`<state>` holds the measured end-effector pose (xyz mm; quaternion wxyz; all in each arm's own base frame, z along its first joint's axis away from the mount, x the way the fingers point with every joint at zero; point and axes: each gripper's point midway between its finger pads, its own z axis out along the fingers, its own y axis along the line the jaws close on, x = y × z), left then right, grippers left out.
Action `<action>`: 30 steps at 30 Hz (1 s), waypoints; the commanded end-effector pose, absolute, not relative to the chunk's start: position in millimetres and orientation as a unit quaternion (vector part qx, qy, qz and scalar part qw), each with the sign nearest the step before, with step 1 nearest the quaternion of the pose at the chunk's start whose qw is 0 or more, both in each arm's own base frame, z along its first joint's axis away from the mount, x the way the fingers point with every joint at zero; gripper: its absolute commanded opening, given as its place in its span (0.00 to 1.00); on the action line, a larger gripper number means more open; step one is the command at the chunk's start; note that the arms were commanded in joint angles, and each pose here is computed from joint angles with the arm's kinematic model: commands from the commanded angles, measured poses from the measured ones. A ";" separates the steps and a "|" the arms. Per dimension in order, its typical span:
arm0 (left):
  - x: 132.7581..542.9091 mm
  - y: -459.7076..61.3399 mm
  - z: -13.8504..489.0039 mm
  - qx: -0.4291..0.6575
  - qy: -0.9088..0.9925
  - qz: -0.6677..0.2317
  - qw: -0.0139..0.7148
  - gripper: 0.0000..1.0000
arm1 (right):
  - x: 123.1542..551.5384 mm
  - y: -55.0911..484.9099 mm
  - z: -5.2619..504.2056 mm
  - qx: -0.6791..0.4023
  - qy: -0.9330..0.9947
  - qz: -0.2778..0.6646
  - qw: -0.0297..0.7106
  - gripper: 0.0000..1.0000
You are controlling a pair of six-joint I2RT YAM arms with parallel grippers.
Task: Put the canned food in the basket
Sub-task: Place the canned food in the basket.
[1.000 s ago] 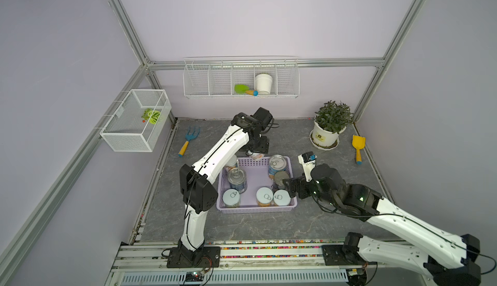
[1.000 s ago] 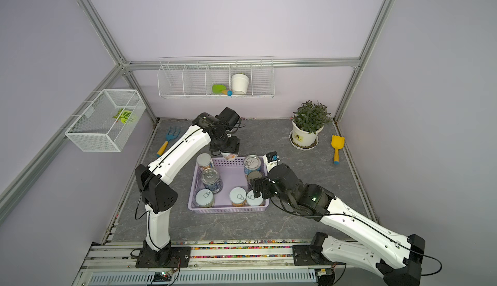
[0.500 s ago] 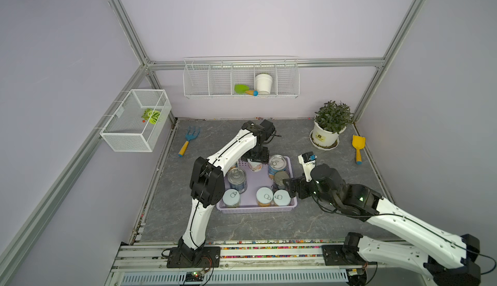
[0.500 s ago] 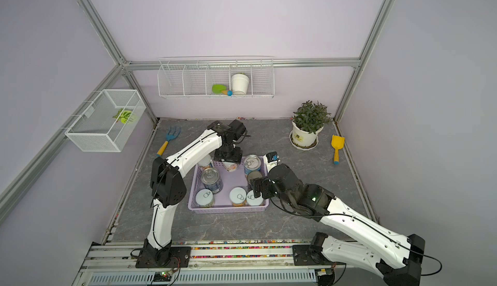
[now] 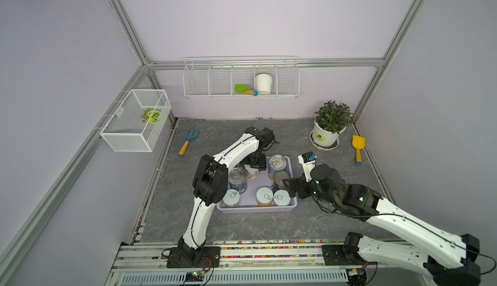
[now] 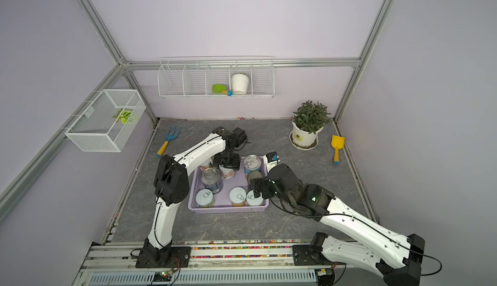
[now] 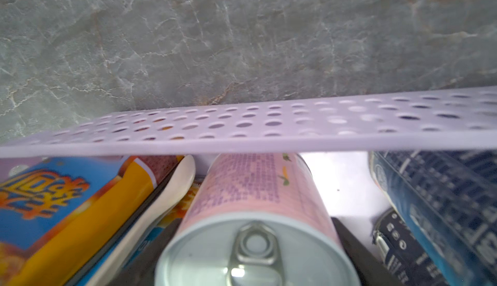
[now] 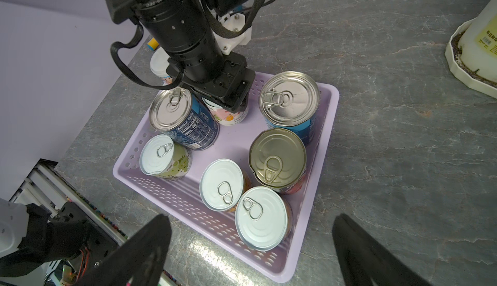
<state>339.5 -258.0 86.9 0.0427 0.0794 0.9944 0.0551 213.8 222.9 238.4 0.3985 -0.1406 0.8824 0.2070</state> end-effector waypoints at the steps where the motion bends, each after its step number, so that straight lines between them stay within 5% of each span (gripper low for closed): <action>1: 345.5 -253.7 81.8 0.066 0.994 0.069 0.052 0.39 | 217.0 222.0 232.0 -0.141 0.884 0.199 0.399 0.98; 16: 347.3 -251.6 41.2 0.045 0.996 0.071 0.014 0.53 | 217.8 224.1 227.5 -0.143 0.886 0.197 0.394 0.98; 23: 347.3 -252.4 45.1 0.043 0.997 0.065 0.013 0.89 | 218.7 223.4 228.7 -0.143 0.885 0.194 0.398 0.98; 30: 355.7 -255.5 94.9 0.054 0.993 0.060 0.085 0.99 | 223.1 210.6 238.3 -0.134 0.876 0.176 0.428 0.98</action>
